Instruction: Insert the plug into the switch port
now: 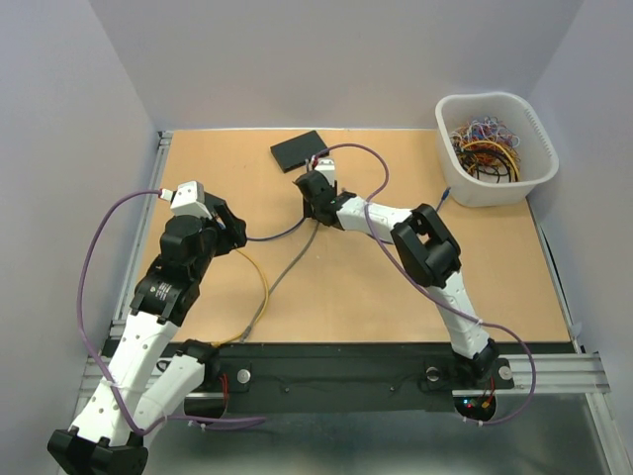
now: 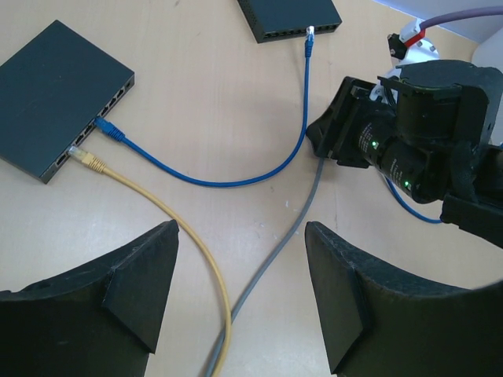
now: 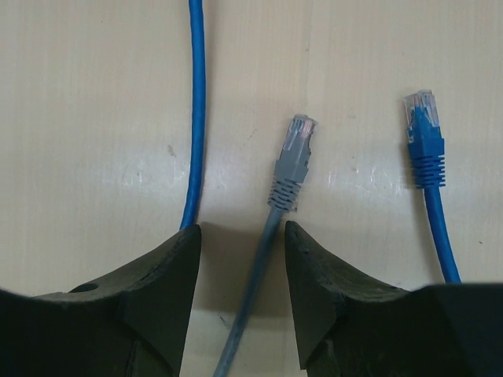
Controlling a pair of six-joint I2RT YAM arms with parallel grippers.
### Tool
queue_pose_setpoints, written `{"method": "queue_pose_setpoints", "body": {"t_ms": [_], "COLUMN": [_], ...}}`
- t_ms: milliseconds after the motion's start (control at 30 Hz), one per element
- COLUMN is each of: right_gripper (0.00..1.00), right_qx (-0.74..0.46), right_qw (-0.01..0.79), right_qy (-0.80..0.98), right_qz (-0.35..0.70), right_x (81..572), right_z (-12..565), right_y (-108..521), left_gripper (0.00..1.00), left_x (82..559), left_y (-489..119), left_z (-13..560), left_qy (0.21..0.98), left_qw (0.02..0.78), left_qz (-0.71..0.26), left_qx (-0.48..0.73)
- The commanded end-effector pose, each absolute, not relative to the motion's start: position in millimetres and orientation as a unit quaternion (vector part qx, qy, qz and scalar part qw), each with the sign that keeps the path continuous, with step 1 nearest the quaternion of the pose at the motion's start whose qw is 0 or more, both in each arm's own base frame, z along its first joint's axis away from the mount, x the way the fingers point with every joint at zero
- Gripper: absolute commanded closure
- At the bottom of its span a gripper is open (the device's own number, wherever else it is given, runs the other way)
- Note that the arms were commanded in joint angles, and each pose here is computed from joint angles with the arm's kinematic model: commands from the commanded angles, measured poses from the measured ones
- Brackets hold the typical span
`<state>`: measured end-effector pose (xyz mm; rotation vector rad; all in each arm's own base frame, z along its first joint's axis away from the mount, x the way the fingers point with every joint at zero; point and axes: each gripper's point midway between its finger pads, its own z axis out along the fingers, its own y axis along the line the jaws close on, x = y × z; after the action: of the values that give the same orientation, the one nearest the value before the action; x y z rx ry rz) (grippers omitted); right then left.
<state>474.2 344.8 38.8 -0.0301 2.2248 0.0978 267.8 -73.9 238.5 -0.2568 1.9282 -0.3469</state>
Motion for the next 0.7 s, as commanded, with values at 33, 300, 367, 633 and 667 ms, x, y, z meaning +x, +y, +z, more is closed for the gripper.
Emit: {"method": "queue_pose_setpoints", "body": {"t_ms": [33, 300, 367, 633, 667], "right_gripper": [0.49, 0.54, 0.54, 0.54, 0.54], "right_qx": [-0.011, -0.006, -0.004, 0.017, 0.02], "right_qw": [0.431, 0.428, 0.427, 0.417, 0.416], "right_qy": [0.902, 0.904, 0.904, 0.908, 0.909], "right_qz": [0.013, -0.016, -0.019, -0.029, -0.028], "right_x": [476.3, 480.5, 481.3, 488.1, 488.9], "right_z": [22.1, 10.3, 8.4, -1.1, -0.5], "right_y": [342.3, 335.4, 334.1, 321.8, 320.5], "left_gripper": [0.24, 0.24, 0.24, 0.24, 0.24], "left_x": [271.9, 272.0, 271.7, 271.5, 271.6], "left_y": [-74.8, -74.6, -74.7, -74.7, -74.5], "left_z": [241.7, 241.7, 242.1, 242.5, 242.5], "left_qy": [0.807, 0.807, 0.807, 0.806, 0.806], "left_qw": [0.562, 0.562, 0.562, 0.563, 0.563], "left_qz": [-0.15, -0.15, -0.15, -0.151, -0.15], "left_qx": [-0.103, -0.103, -0.102, -0.103, -0.103]}}
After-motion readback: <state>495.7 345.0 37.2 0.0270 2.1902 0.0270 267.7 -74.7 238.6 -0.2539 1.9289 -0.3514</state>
